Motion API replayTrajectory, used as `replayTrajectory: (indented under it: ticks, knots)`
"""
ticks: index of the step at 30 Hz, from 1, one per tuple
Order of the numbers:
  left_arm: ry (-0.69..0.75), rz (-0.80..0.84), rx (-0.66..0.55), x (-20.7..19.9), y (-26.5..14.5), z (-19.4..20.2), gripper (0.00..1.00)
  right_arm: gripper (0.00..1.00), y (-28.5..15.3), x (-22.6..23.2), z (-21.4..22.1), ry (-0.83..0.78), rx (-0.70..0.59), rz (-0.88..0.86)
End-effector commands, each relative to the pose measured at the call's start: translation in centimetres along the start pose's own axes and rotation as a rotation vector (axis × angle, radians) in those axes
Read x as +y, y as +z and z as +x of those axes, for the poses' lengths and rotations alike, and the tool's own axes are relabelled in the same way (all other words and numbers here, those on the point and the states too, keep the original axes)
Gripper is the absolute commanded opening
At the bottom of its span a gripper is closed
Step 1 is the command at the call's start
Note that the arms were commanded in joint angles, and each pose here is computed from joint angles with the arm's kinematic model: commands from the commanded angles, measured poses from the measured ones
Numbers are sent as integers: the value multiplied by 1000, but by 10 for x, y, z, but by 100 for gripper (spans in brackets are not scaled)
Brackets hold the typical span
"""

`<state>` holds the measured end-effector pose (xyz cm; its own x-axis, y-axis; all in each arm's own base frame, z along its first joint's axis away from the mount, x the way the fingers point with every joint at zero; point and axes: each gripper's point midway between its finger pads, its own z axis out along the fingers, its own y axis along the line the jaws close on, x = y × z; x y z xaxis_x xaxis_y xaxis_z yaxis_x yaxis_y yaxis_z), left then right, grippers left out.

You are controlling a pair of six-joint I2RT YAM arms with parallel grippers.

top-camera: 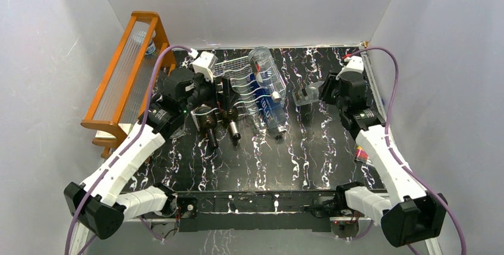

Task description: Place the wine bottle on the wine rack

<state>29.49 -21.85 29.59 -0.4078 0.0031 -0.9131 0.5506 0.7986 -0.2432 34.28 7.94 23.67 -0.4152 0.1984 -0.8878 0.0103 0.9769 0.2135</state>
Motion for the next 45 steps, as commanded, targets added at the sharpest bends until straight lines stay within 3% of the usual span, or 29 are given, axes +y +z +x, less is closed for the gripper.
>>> replayTrajectory:
  ticks: [1, 5, 11, 17, 23, 35, 39, 45]
  knots:
    - [-9, 40, -58, -9, -2, -21, 98, 0, -16, -3, 63, 29, 234, -7]
    - [-15, 50, -52, -10, 2, -20, 98, 0, -25, -3, 86, 71, 327, -1]
    - [-19, 69, -49, -13, 5, -20, 98, 0, -31, -2, 92, 96, 357, -7]
    - [-1, 97, -46, -17, 7, -17, 98, 0, -34, 8, 63, 101, 300, -34]
    - [65, 242, -46, -37, 12, -8, 98, 0, -46, 15, 27, 101, 255, -45]
    - [342, 590, -159, -129, 37, 33, 98, 0, -90, 10, -14, 37, 228, -17]
    - [339, 669, -159, -156, 56, 47, 98, 0, -104, 10, -18, 24, 232, -26]
    - [346, 661, -119, -180, 102, 77, 98, 0, -127, 14, -26, 21, 216, -69]
